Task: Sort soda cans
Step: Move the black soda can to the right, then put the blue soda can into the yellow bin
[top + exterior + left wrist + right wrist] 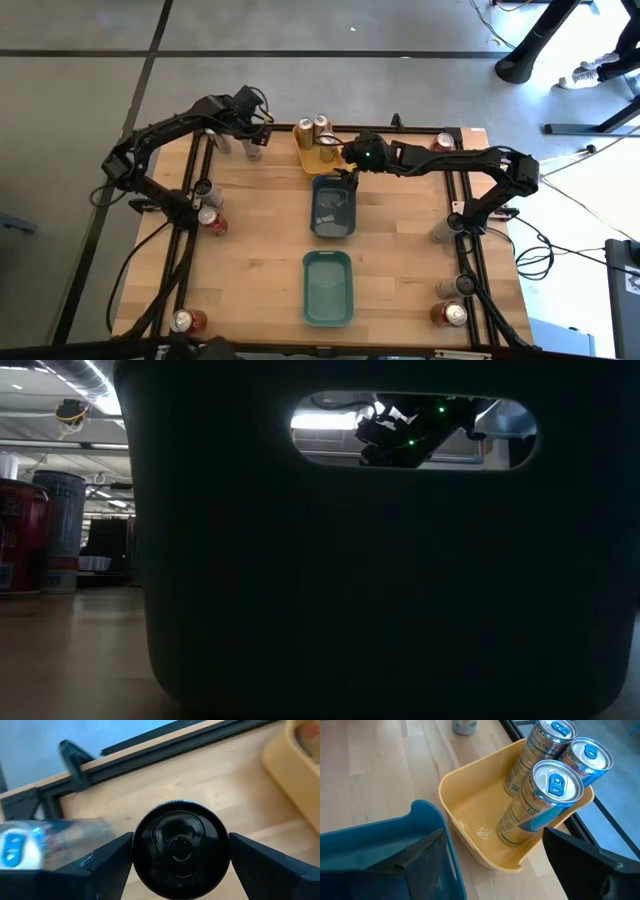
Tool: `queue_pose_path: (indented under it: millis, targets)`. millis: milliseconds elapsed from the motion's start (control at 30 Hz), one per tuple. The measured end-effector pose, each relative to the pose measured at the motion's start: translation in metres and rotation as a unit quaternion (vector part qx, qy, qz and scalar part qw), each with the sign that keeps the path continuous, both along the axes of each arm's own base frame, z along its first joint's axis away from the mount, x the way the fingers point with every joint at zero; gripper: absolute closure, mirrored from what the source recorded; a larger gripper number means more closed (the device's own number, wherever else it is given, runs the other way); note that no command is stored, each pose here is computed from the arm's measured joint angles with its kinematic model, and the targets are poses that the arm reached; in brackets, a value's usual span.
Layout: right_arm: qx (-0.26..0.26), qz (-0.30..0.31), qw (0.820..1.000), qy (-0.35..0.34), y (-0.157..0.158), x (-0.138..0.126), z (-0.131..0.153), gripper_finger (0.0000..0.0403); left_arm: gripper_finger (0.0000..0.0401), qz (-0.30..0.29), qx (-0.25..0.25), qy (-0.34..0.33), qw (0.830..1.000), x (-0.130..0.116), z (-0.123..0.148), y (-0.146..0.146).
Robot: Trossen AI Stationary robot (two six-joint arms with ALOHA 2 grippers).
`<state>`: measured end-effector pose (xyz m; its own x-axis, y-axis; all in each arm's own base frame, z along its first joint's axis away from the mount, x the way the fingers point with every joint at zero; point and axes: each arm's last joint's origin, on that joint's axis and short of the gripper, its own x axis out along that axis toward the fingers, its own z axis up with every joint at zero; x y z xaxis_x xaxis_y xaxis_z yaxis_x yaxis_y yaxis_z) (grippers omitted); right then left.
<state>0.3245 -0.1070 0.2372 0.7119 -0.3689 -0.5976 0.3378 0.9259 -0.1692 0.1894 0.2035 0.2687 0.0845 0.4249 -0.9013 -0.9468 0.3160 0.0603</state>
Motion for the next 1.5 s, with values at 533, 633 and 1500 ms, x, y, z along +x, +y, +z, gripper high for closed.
queue_pose_path:
  millis: [533, 633, 1500]
  targets:
    - [0.0, 0.0, 1.0, -0.001, 0.0, 0.0, 0.0, 0.0072, 0.0093, -0.024, -0.007, -0.017, 1.0, 0.008, 0.0, -0.006]
    - [0.0, 0.0, 1.0, 0.0, 0.0, 0.0, 0.0, 0.0072, 0.0093, -0.015, -0.006, -0.004, 1.0, 0.004, 0.0, -0.004]
    - [0.009, -0.007, 1.0, -0.001, 0.0, 0.0, 0.0, 0.0072, 0.0093, 0.095, 0.043, 0.133, 0.986, -0.037, 0.042, 0.013]
